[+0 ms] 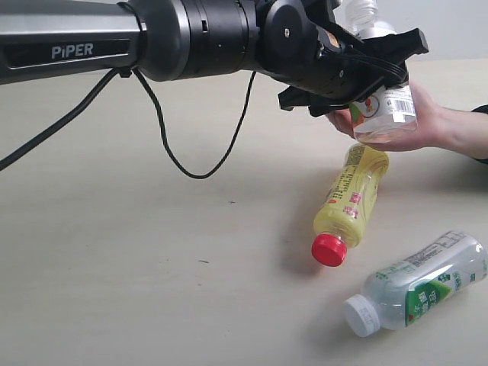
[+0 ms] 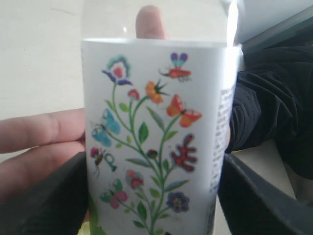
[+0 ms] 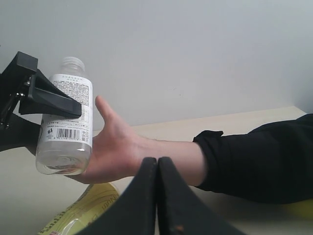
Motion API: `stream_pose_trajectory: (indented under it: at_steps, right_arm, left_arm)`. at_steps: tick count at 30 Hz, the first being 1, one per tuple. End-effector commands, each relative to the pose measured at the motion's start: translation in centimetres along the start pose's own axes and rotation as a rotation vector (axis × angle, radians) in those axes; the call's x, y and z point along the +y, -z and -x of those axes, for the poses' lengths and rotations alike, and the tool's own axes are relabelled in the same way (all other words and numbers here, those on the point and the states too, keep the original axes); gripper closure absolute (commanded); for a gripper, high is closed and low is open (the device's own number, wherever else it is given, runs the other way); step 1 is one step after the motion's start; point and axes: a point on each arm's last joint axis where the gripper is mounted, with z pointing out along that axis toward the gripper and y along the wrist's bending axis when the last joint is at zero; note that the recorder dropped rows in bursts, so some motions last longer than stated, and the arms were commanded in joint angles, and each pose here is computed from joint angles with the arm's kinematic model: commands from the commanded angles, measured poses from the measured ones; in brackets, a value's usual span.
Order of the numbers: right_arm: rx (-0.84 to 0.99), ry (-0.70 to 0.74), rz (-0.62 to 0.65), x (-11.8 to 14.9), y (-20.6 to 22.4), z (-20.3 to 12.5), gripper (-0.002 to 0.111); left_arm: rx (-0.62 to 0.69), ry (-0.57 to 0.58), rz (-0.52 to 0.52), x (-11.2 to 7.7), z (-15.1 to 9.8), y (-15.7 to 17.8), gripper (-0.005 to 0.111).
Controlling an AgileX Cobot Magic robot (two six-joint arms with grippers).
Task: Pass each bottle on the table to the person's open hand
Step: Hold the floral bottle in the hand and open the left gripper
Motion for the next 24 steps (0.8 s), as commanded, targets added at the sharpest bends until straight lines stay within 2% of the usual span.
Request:
stream_pose_trajectory:
  at_steps: [1, 9, 15, 24]
  right_arm:
    - [-0.006, 0.009, 0.002, 0.00, 0.00, -0.05, 0.108]
    - [-0.006, 0.009, 0.002, 0.00, 0.00, -0.05, 0.108]
    - [-0.006, 0.009, 0.002, 0.00, 0.00, -0.05, 0.108]
    - [-0.006, 0.007, 0.002, 0.00, 0.00, -0.05, 0.108]
  left_arm:
    - [-0.022, 0.013, -0.017, -0.33, 0.39, 0.21, 0.055]
    - [-0.029, 0.010, -0.020, -0.36, 0.46, 0.21, 0.055]
    - [-0.029, -0.014, -0.020, -0.36, 0.46, 0.21, 0.035]
    - [-0.031, -0.014, -0.021, -0.37, 0.48, 0.21, 0.032]
